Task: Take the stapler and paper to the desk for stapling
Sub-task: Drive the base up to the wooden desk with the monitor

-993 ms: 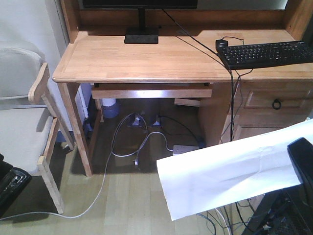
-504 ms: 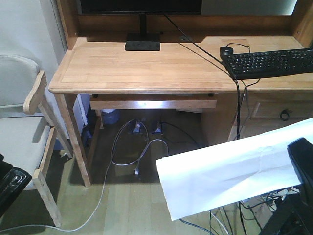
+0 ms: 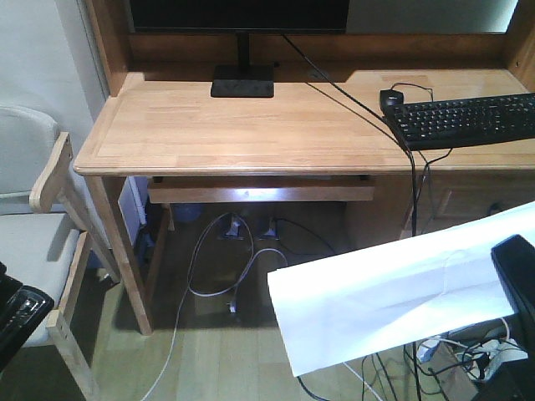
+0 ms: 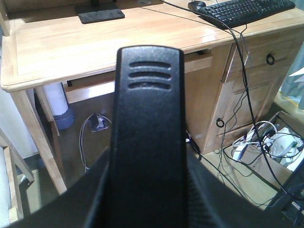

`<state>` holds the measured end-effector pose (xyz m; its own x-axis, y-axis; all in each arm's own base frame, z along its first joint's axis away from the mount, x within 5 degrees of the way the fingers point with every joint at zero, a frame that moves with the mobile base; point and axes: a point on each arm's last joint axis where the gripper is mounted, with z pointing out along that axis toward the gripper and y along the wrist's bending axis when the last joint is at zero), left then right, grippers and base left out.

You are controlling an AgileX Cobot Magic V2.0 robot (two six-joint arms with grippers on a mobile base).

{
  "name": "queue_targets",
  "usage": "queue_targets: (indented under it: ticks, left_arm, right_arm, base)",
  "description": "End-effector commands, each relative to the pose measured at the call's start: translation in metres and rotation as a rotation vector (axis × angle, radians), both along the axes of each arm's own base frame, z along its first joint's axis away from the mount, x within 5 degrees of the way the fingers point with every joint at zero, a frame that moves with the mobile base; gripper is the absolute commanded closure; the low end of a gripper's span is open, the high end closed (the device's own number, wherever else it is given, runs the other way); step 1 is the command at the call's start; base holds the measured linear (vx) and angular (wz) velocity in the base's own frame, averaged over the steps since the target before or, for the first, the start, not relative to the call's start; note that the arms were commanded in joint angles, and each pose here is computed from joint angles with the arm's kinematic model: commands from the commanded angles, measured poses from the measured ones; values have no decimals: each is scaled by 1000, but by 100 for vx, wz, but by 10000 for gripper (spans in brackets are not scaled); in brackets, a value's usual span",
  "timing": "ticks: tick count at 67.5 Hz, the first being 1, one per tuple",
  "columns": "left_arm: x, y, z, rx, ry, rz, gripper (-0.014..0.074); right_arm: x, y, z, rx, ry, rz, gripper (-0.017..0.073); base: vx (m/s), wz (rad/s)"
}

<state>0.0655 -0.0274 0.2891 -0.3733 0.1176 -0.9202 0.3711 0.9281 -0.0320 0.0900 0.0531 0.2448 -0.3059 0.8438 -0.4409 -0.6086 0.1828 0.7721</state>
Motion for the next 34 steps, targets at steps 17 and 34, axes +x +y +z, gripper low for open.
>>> queue_targets:
  ticks: [17, 34]
  left_arm:
    - [3, -2, 20, -60, -128, -5, 600]
    - [3, -2, 20, -60, -128, -5, 600]
  right_arm:
    - [-11, -3, 6, 67, -135, 27, 561]
    - [-11, -3, 6, 67, -135, 27, 561]
  base:
    - [9, 0]
    - [8, 0]
